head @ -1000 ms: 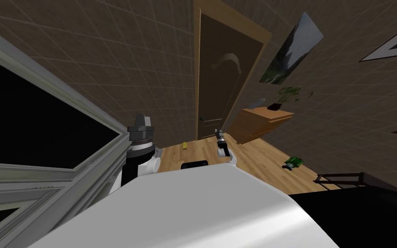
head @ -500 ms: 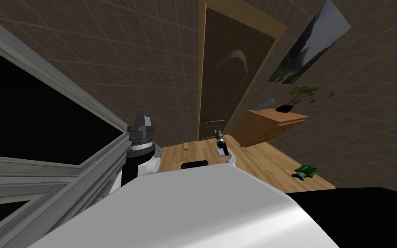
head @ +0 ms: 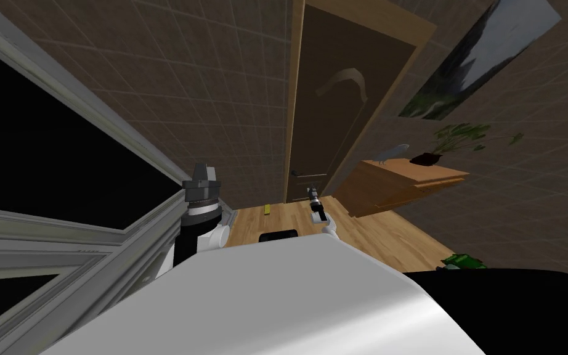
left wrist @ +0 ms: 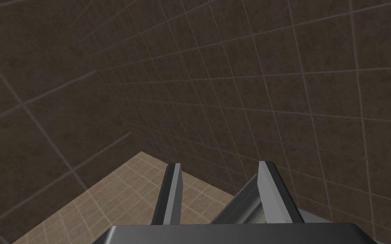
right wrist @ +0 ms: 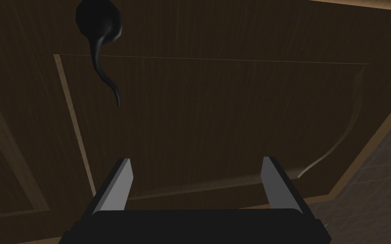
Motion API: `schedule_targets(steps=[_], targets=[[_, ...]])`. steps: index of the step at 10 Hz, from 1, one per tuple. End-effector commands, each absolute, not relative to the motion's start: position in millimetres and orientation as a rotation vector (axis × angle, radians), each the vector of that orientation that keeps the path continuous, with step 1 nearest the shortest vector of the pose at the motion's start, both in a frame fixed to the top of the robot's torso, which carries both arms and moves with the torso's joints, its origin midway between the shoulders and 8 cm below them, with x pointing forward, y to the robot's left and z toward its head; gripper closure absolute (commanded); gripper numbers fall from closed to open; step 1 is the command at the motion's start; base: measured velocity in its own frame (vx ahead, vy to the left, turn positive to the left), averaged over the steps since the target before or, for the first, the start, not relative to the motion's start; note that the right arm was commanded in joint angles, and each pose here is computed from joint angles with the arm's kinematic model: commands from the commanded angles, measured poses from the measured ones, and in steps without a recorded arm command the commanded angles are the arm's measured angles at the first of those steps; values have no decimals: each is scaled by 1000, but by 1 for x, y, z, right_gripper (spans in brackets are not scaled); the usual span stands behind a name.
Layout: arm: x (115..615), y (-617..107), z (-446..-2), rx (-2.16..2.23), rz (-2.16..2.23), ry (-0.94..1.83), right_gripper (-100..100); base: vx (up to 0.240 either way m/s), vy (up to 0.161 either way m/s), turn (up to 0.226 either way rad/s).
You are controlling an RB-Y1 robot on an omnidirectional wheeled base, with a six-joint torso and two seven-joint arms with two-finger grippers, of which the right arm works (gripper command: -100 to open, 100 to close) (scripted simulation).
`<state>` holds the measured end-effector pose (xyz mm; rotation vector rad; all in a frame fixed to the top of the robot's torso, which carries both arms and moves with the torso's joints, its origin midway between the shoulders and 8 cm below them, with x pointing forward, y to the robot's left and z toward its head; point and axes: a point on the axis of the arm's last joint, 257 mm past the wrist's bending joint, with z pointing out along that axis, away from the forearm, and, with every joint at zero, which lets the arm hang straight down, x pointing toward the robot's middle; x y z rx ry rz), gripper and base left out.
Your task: Pull the door open
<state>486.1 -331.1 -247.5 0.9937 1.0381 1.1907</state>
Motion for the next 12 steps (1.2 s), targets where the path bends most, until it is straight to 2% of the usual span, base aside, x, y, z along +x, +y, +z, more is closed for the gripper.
schedule_targets(steps=[1,12], targets=[[490,-335,-259,1013,1178,1053,-100,84,-43,179],[500,-368,-329,1141,1084,1138,-100,67,-36,107]])
